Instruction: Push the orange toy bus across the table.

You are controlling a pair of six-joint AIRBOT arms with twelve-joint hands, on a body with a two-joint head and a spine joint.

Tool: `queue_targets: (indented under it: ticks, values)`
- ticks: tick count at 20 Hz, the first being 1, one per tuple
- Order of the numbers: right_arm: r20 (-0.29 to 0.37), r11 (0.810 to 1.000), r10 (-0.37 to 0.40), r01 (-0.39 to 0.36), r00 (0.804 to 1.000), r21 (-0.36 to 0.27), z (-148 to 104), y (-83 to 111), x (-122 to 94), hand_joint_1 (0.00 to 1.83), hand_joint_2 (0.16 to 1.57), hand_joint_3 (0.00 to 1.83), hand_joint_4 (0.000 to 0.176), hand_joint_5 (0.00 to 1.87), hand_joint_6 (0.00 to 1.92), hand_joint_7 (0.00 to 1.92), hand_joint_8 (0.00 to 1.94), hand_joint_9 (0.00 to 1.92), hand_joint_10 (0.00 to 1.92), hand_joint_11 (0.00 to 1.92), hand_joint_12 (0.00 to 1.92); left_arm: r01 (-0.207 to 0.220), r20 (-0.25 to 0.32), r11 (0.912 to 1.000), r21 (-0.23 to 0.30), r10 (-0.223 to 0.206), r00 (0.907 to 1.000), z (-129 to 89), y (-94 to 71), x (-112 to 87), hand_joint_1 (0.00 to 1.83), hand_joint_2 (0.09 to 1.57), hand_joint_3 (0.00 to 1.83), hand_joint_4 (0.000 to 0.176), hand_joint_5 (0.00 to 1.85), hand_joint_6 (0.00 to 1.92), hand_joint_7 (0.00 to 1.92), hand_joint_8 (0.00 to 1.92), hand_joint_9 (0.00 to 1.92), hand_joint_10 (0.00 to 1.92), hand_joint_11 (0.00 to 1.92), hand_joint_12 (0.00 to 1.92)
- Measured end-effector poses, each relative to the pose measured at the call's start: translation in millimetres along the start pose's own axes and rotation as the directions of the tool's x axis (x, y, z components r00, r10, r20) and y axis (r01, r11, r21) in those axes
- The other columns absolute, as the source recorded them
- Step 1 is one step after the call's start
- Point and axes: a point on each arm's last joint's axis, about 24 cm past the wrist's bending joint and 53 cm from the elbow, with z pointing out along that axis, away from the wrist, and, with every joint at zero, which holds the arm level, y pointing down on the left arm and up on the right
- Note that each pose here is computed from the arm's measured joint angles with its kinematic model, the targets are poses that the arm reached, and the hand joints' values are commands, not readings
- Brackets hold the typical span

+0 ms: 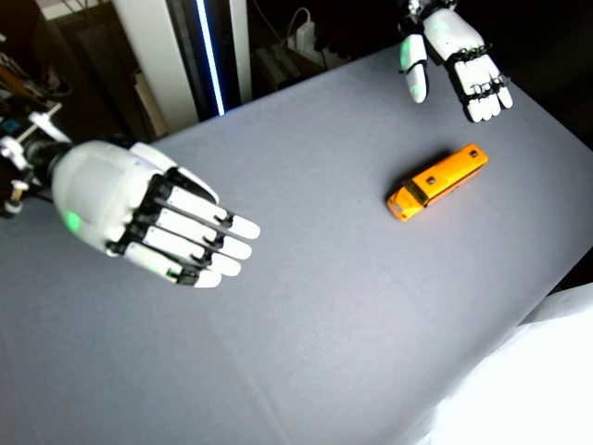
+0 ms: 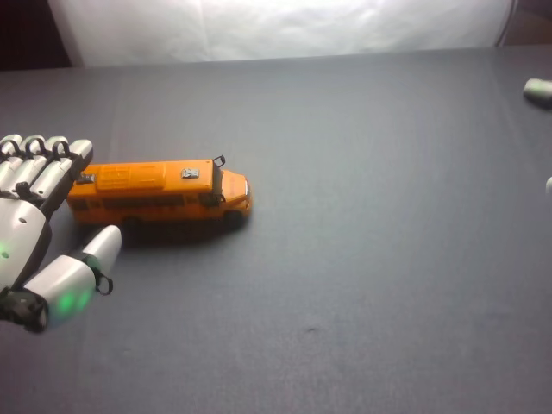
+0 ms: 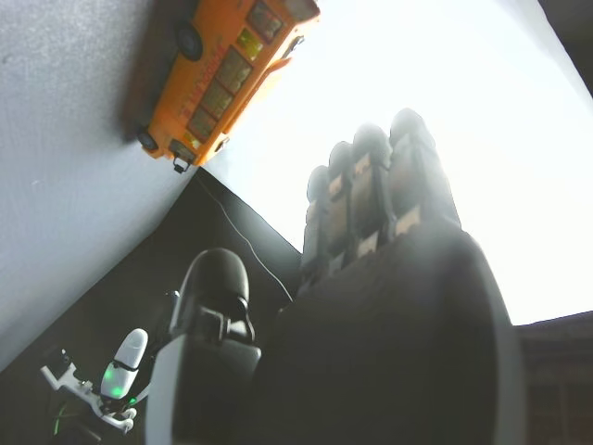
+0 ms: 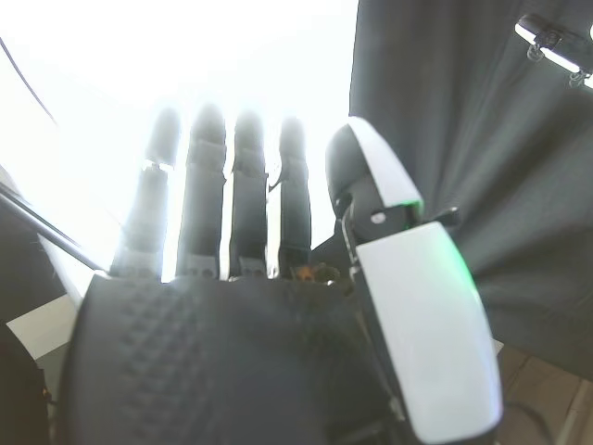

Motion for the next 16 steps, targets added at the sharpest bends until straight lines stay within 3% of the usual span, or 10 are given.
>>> queue_targets:
  ticks: [3,5,7,10,11,14,16]
  values:
    - [0.000,1.000,0.003,-0.003,1.000,0.000,0,0.0,0,0.69,1.33,0.00,0.000,0.20,0.00,0.23,0.00,0.21,0.00,0.13,0.14,-0.005,0.017,0.9995,-0.033,0.006,0.9998,2,10.6,-5.3,0.05,1.44,0.00,0.000,0.10,0.00,0.06,0.00,0.00,0.00,0.00,0.00]
    - [-0.001,1.000,0.006,-0.006,1.000,0.000,0,0.0,0,0.70,1.33,0.00,0.000,0.19,0.00,0.22,0.00,0.20,0.00,0.11,0.13,-0.017,0.046,0.9955,-0.093,0.021,0.9987,7,31.5,-15.9,0.00,1.44,0.00,0.000,0.10,0.00,0.05,0.00,0.00,0.00,0.00,0.00]
    - [-0.004,1.000,0.005,-0.005,1.000,-0.002,0,0.5,1,0.68,1.33,0.00,0.000,0.20,0.00,0.22,0.00,0.21,0.00,0.14,0.13,-0.028,0.048,0.9855,-0.167,0.036,0.9982,11,57.0,-21.6,0.00,1.46,0.00,0.000,0.10,0.00,0.04,0.00,0.00,0.00,0.00,0.00]
    - [-0.004,1.000,0.005,-0.005,1.000,-0.002,0,0.5,1,0.64,1.33,0.00,0.012,0.19,0.00,0.23,0.00,0.21,0.00,0.14,0.12,-0.031,0.019,0.9688,-0.246,0.037,0.9991,15,84.4,-18.0,0.00,1.47,0.01,0.000,0.10,0.01,0.05,0.00,0.00,0.00,0.00,0.00]
    - [-0.004,1.000,0.005,-0.005,1.000,-0.002,0,0.5,1,0.61,1.33,0.00,0.031,0.20,0.00,0.24,0.00,0.21,0.00,0.14,0.12,-0.035,0.002,0.9663,-0.255,0.037,0.9993,16,89.0,-14.0,0.00,1.46,0.00,0.000,0.11,0.01,0.05,0.01,0.01,0.00,0.00,0.00]
    - [-0.004,1.000,0.007,-0.007,1.000,-0.002,0,0.0,2,0.62,1.32,0.00,0.012,0.21,0.01,0.25,0.01,0.23,0.01,0.14,0.11,-0.041,-0.041,0.9539,-0.297,0.030,0.9987,19,105.8,-6.0,0.03,1.46,0.00,0.000,0.10,0.00,0.05,0.00,0.01,0.00,0.00,0.00]
    - [-0.005,1.000,0.008,-0.009,1.000,-0.005,1,0.8,2,0.61,1.32,0.00,0.019,0.21,0.00,0.26,0.01,0.24,0.01,0.14,0.11,-0.054,-0.064,0.9520,-0.301,0.036,0.9973,18,107.1,-0.4,0.00,1.43,0.00,0.000,0.11,0.00,0.07,0.01,0.02,0.00,0.00,0.00]
